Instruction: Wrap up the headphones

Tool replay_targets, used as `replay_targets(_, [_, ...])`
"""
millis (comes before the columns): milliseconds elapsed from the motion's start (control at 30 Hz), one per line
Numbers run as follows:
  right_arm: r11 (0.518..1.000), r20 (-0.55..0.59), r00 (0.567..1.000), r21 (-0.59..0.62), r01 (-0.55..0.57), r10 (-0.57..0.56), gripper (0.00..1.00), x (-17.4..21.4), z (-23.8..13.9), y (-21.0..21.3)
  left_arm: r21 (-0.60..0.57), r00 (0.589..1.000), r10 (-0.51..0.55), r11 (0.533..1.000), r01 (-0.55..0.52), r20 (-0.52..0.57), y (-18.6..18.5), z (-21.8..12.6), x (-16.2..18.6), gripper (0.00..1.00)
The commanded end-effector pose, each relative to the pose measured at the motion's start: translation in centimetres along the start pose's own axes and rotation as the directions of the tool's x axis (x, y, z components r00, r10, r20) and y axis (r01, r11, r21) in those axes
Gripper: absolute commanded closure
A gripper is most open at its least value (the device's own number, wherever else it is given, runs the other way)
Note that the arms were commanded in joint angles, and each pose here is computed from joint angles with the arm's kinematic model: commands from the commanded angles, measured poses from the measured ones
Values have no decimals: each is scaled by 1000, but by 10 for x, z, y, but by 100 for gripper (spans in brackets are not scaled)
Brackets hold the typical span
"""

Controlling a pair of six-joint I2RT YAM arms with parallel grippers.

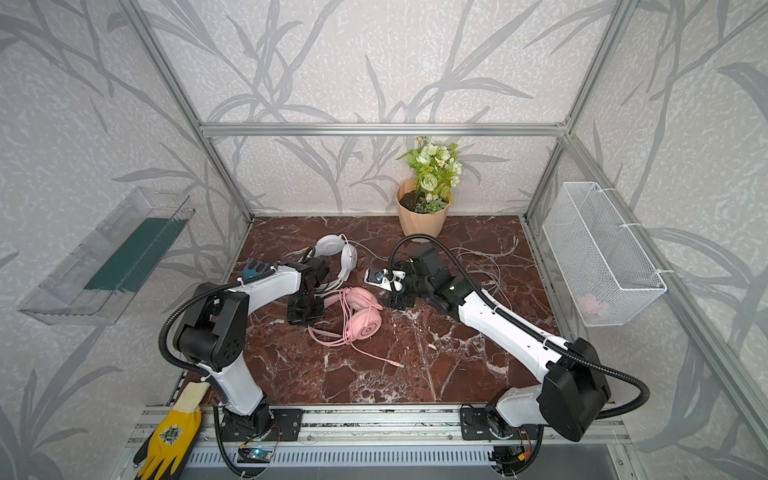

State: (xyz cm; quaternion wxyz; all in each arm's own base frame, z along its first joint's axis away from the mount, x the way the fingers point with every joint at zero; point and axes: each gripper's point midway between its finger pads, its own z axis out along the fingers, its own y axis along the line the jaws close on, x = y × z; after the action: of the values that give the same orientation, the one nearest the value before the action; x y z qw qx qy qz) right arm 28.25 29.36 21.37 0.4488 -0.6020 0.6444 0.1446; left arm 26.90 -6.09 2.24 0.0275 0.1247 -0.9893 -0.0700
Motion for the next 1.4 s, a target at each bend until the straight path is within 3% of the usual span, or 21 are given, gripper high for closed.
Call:
replay_targets(0, [991, 48, 992, 57, -123, 120, 21, -4, -12, -11, -73, 999, -25, 997, 27, 36, 26, -11, -6, 99])
replay_targets(200, [977, 53, 989, 154, -145, 139, 18, 4, -21, -26, -163, 999, 26, 986, -18, 44, 40, -19, -19, 94])
replay_targets(267, [976, 50, 989, 166, -143, 137, 18, 6, -22, -28, -174, 999, 32, 984, -26, 37, 42, -19, -20, 88])
replay_targets(433, [969, 55, 988, 197, -152, 144, 16, 11, -25, -33, -161, 999, 29, 987, -21, 46, 41, -24, -22, 60])
replay_targets(833, [950, 77, 977, 230, -213, 201, 12, 17, -26, -45, -122, 992, 25, 992, -10, 122, 42, -65, -36, 40])
replay_targets(933, [935, 114, 952, 186, -302, 285, 13, 14, -21, -45, -93, 989, 18, 996, -4, 149, 42, -78, -43, 36])
replay_targets(1000, [908, 133, 920, 162, -387, 369, 20, 12, -14, -47, -56, 987, -3, 998, 13, 163, 42, -85, -48, 34])
replay_targets(1100, [874, 105, 878, 91, -477, 468, 25, 14, -3, -41, 37, 984, -29, 999, 23, 174, 36, -92, -52, 32])
replay_targets(1167, [897, 56, 895, -35, -441, 442, 25, 14, 4, -18, 82, 983, -45, 996, 30, 178, 34, -97, -52, 31])
replay_targets(1267, [911, -52, 918, -111, -397, 394, 25, 28, 10, 9, 113, 983, -72, 992, 53, 168, 40, -96, -51, 30])
replay_targets(1367, [936, -160, 950, -192, -295, 266, 26, 39, 10, 44, 147, 981, -126, 984, 105, 145, 52, -89, -52, 29])
